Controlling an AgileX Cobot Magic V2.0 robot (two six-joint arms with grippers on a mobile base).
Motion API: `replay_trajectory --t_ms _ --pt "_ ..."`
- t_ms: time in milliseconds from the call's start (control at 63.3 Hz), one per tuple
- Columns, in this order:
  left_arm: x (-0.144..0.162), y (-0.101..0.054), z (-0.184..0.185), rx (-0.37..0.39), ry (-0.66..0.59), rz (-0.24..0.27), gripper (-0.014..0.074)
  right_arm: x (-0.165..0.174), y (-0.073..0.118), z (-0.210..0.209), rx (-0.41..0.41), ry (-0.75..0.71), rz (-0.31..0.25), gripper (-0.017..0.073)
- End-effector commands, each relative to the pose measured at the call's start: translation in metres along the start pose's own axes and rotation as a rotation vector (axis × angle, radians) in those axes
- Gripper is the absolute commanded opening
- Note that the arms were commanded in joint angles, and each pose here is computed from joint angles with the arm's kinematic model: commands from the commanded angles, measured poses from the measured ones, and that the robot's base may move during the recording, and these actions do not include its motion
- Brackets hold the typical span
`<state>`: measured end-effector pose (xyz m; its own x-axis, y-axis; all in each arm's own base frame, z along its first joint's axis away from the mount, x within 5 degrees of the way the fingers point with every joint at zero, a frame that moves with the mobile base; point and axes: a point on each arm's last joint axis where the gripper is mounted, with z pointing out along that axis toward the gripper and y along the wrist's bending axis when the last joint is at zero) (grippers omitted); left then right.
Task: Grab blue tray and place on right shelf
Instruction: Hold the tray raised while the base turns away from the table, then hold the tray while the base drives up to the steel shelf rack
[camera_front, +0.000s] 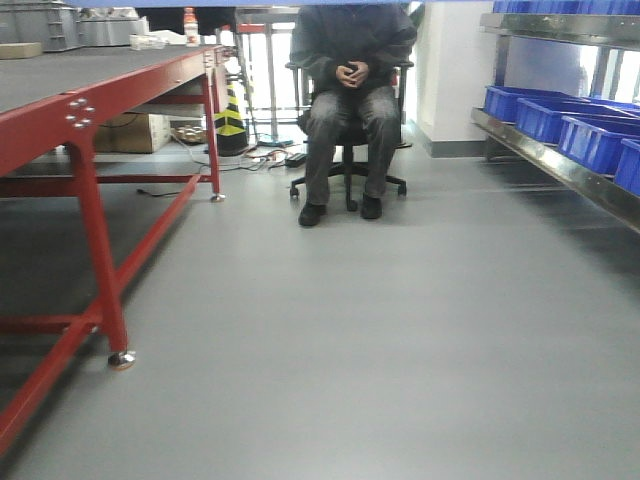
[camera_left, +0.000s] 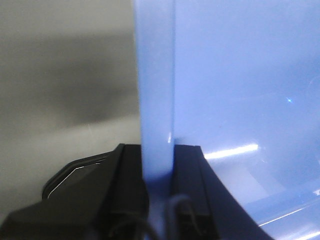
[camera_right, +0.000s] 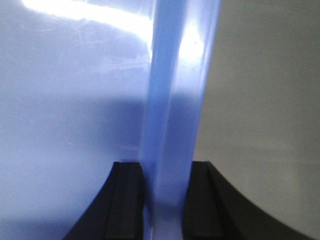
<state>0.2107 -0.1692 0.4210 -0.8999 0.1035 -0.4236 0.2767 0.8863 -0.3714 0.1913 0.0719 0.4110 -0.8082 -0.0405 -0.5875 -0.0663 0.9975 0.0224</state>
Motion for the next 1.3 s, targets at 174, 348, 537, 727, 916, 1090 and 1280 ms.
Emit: replay_trajectory --t_ms 174,348,537,727,916,1090,1280 --pt "0.0099 -0.0116 -0.0211 0.094 0.033 0.016 -0.0048 -0.0029 0.0021 -0.0136 -0.046 -0.042 -0.021 0.0023" --pt "0.0101 -0.012 -0.0212 0.098 0.035 0.014 -0.0048 -0.003 0.0022 -0.0136 -0.046 -0.043 -0.021 0.0023" --pt "0.0101 -0.0122 -0.0212 0.1 0.036 0.014 -0.0048 -0.003 0.0022 -0.0136 -0.046 -0.042 -0.021 0.0023" --pt "0.0101 -0.0122 -0.0212 0.1 0.036 0.014 -0.0048 -0.003 0.0022 -0.0136 -0.046 -0.042 -0.021 0.0023" --pt "0.0108 -0.0135 -0.0214 0.115 0.044 0.01 -0.0048 -0.0029 0.0021 -0.0136 -0.046 -0.042 -0.021 0.0023" --pt "0.011 -0.0139 -0.0214 0.12 0.046 0.009 -0.0048 -0.0029 0.0021 -0.0136 -0.046 -0.042 -0.021 0.0023" --pt "0.011 -0.014 -0.0214 0.121 0.046 0.008 -0.0048 -0.003 0.0022 -0.0136 -0.047 -0.043 -0.021 0.0023"
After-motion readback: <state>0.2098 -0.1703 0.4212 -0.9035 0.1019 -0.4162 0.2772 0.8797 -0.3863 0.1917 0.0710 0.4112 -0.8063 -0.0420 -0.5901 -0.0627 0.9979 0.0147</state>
